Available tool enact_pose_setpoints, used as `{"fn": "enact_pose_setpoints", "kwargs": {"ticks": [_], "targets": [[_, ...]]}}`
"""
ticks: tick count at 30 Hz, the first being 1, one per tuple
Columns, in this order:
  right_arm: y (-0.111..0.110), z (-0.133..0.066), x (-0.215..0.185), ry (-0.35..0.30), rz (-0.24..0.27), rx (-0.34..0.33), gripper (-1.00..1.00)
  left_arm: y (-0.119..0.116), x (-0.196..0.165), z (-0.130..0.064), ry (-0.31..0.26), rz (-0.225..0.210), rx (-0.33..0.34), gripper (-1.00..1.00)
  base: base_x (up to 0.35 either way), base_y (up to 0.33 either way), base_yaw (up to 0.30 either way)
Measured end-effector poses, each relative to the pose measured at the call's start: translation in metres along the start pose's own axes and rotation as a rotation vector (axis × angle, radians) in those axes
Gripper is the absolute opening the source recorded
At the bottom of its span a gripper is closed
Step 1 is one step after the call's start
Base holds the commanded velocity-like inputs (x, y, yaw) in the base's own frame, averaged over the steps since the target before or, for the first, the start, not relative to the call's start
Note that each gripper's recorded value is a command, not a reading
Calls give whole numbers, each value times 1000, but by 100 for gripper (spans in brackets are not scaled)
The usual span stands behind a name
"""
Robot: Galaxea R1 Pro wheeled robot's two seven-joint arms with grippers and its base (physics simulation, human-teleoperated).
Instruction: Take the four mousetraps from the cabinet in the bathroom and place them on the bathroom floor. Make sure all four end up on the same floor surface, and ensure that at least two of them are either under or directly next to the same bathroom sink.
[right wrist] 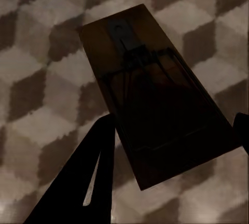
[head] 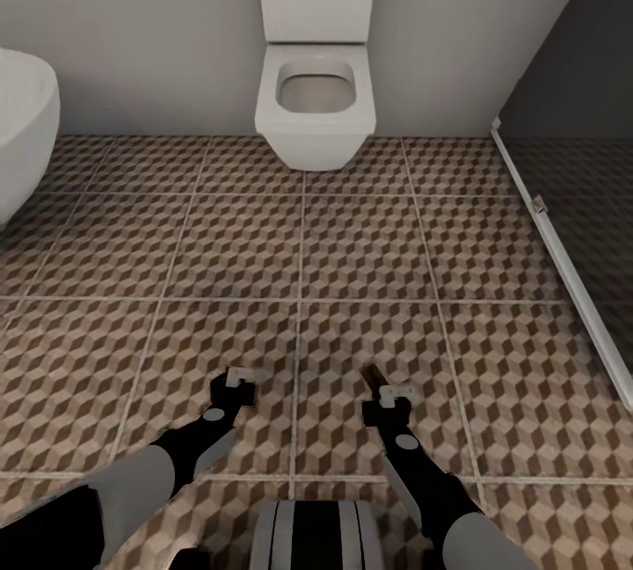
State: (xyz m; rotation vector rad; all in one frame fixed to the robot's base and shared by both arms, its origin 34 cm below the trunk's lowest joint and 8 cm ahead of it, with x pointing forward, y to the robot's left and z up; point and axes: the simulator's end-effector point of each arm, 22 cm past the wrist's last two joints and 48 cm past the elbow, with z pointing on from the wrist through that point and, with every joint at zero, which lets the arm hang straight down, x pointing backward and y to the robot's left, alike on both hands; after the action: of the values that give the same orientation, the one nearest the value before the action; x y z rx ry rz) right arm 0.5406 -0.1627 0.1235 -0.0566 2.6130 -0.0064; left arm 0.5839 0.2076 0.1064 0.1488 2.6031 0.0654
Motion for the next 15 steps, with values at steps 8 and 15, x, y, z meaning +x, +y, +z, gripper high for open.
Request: {"fn": "enact_pose_setpoints", "kwargs": {"ticks": [8,15], "targets": [[0,0,0,0,-1,0,-100,0,0,0,0,0,0,-100,245,234,0],[0,0,0,0,-1,1,-100,-1,0,0,1,0,1,-100,288,170,0]]}}
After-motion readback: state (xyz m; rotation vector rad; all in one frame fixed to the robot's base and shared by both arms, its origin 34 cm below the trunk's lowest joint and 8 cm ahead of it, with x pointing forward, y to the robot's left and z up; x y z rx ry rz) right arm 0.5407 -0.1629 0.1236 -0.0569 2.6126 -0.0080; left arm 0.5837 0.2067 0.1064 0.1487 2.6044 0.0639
